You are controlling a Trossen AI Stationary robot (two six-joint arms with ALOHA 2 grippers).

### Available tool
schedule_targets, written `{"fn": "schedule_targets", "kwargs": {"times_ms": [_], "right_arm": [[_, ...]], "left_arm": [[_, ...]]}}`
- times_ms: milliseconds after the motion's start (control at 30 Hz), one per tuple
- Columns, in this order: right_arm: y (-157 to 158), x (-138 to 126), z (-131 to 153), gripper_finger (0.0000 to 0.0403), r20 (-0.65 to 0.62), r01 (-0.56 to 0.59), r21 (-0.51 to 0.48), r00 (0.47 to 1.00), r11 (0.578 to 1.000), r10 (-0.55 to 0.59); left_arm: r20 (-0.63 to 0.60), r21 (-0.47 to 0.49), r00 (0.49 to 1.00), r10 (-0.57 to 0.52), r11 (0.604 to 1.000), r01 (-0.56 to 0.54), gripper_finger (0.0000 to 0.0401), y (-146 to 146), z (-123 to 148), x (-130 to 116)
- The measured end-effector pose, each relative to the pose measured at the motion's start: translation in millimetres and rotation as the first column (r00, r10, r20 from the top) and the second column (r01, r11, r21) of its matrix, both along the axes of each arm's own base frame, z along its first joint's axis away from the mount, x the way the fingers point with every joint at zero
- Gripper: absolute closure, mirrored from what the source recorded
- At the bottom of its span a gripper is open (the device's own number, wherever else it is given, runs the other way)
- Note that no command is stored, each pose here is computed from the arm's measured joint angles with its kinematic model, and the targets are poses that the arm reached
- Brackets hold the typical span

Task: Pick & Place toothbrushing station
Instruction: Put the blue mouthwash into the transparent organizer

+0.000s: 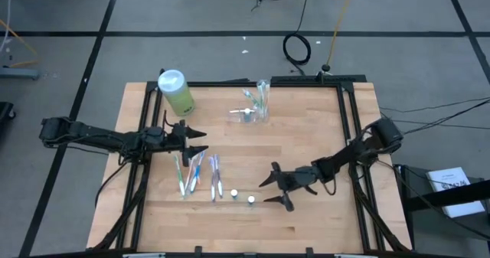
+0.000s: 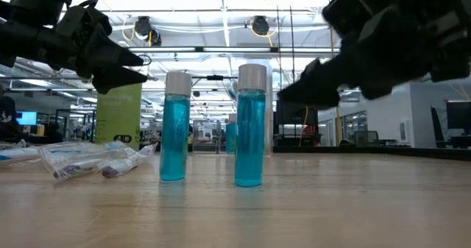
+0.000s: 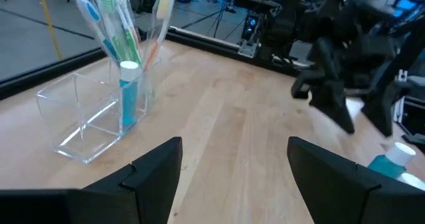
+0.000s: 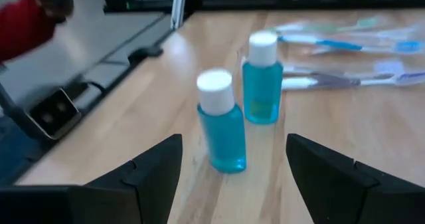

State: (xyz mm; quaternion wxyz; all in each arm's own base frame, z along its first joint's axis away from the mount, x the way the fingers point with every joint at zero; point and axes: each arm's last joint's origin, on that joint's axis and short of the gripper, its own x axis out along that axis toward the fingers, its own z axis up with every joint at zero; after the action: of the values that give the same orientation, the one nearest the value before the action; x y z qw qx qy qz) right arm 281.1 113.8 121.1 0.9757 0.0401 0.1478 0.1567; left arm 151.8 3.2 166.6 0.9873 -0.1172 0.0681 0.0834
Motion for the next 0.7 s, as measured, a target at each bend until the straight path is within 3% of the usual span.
{"fn": "schedule_targets", "kwargs": {"times_ms": [400, 567, 700], "right_arm": [[-9.3, 28.2, -32.3, 0.014, -0.062, 0.027, -0.077, 0.998, 0.997, -0.032], [-9.7, 42.8, -34.9, 0.014, -0.072, -0.06, -0.011, 0.996, 0.998, 0.059], [-8.6, 44.4, -35.9, 0.014, -0.071, -0.113, -0.017, 0.991, 0.994, 0.111]], "left_arm": [[0.0, -0.018, 1.0, 0.003, 1.0, -0.003, 0.0121, 0.0, -0.1, 0.1], [-0.007, -0.018, 1.0, 0.003, 1.0, -0.003, 0.0121, -0.1, -0.7, -0.1], [-0.014, -0.019, 1.0, 0.002, 1.0, -0.003, 0.0121, -0.2, -1.4, -0.2]]}}
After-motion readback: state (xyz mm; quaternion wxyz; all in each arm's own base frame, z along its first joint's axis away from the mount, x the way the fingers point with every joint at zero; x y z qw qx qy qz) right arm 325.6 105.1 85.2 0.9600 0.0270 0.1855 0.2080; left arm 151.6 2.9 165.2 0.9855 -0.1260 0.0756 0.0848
